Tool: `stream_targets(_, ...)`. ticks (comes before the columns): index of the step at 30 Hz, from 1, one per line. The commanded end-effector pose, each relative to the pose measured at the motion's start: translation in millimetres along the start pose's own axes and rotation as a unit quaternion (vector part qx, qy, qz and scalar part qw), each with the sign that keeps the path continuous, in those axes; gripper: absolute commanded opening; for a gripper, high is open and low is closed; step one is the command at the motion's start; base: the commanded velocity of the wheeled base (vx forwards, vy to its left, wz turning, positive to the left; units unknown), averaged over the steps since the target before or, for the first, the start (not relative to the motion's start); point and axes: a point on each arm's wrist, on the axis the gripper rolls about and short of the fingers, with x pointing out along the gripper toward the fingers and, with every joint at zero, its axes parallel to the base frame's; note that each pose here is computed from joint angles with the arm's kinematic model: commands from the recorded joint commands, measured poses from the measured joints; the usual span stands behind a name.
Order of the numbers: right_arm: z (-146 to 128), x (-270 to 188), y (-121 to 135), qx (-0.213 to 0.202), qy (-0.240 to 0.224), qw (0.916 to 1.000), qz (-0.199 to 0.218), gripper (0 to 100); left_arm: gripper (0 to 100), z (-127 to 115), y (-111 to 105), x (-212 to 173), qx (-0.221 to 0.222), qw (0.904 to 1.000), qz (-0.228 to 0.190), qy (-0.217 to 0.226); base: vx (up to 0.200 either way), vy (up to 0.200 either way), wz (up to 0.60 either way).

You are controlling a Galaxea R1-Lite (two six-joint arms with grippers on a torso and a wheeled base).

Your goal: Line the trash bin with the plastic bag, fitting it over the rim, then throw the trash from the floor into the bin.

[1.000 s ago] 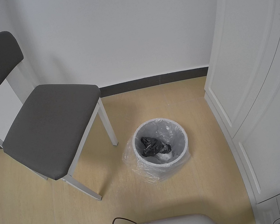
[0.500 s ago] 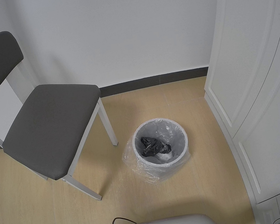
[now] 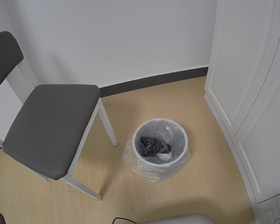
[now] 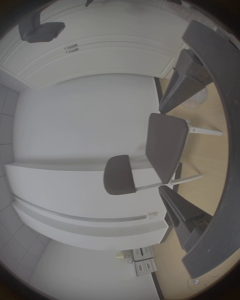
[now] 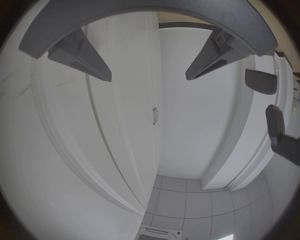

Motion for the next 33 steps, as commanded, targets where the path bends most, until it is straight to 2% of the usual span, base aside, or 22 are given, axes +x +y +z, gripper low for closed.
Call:
stream_targets(1, -42.9, -9.4, 2.6, -0.031, 0.01, 0.9987, 0.04, 100, 100, -18.6, -0.5, -1.8, -0.003, 0.9977, -0.006, 0.068, 0.0, 0.0, 0.0)
stream_targets(2, -45.3, -10.1, 2.8, -0.033, 0.01, 0.9984, 0.045, 100, 100, -20.0, -0.6, -2.0, -0.003, 0.9972, -0.006, 0.074, 0.0, 0.0, 0.0)
stream_targets(3, -54.2, -12.5, 3.7, -0.039, 0.017, 0.9971, 0.064, 100, 100, -26.0, -0.6, -3.1, 0.0, 0.9946, -0.007, 0.104, 0.0, 0.0, 0.0)
stream_targets(4, -57.3, -13.3, 3.8, -0.04, 0.021, 0.9966, 0.069, 100, 100, -27.0, -0.6, -3.3, -0.001, 0.9941, -0.007, 0.109, 0.0, 0.0, 0.0)
stream_targets(12, -80.5, -20.1, 5.5, -0.043, 0.061, 0.9915, 0.106, 100, 100, -27.4, -0.8, -3.4, -0.015, 0.9937, -0.009, 0.111, 0.0, 0.0, 0.0)
stream_targets(14, -81.1, -20.2, 5.5, -0.043, 0.062, 0.9915, 0.106, 100, 100, -28.8, -1.0, -3.8, -0.01, 0.9929, -0.014, 0.118, 0.0, 0.0, 0.0)
stream_targets(15, -82.7, -20.4, 5.6, -0.042, 0.071, 0.9906, 0.109, 100, 100, -30.6, -2.6, -4.3, -0.019, 0.9905, -0.048, 0.127, 0.0, 0.0, 0.0)
stream_targets(17, -84.7, -20.8, 5.6, -0.043, 0.08, 0.9899, 0.109, 100, 100, -33.8, -3.4, -5.3, -0.017, 0.9872, -0.069, 0.143, 0.0, 0.0, 0.0)
stream_targets(25, -94.6, -23.1, 5.9, -0.046, 0.129, 0.9839, 0.115, 100, 100, -34.2, -3.6, -5.5, 0.001, 0.9866, -0.077, 0.144, 0.0, 0.0, 0.0)
stream_targets(27, -102.8, -25.8, 5.8, -0.048, 0.171, 0.9772, 0.117, 100, 100, -34.2, -3.6, -5.5, 0.0, 0.9866, -0.076, 0.144, 0.0, 0.0, 0.0)
stream_targets(28, -102.8, -25.8, 5.8, -0.048, 0.171, 0.9772, 0.117, 100, 100, -34.2, -3.6, -5.5, 0.0, 0.9866, -0.076, 0.144, 0.0, 0.0, 0.0)
stream_targets(29, -109.1, -28.4, 5.7, -0.049, 0.203, 0.9706, 0.12, 100, 100, -34.2, -3.6, -5.5, -0.001, 0.9866, -0.077, 0.144, 0.0, 0.0, 0.0)
stream_targets(33, -122.2, -35.5, 5.0, -0.045, 0.274, 0.953, 0.12, 100, 100, -34.2, -3.6, -5.5, -0.001, 0.9866, -0.076, 0.144, 0.0, 0.0, 0.0)
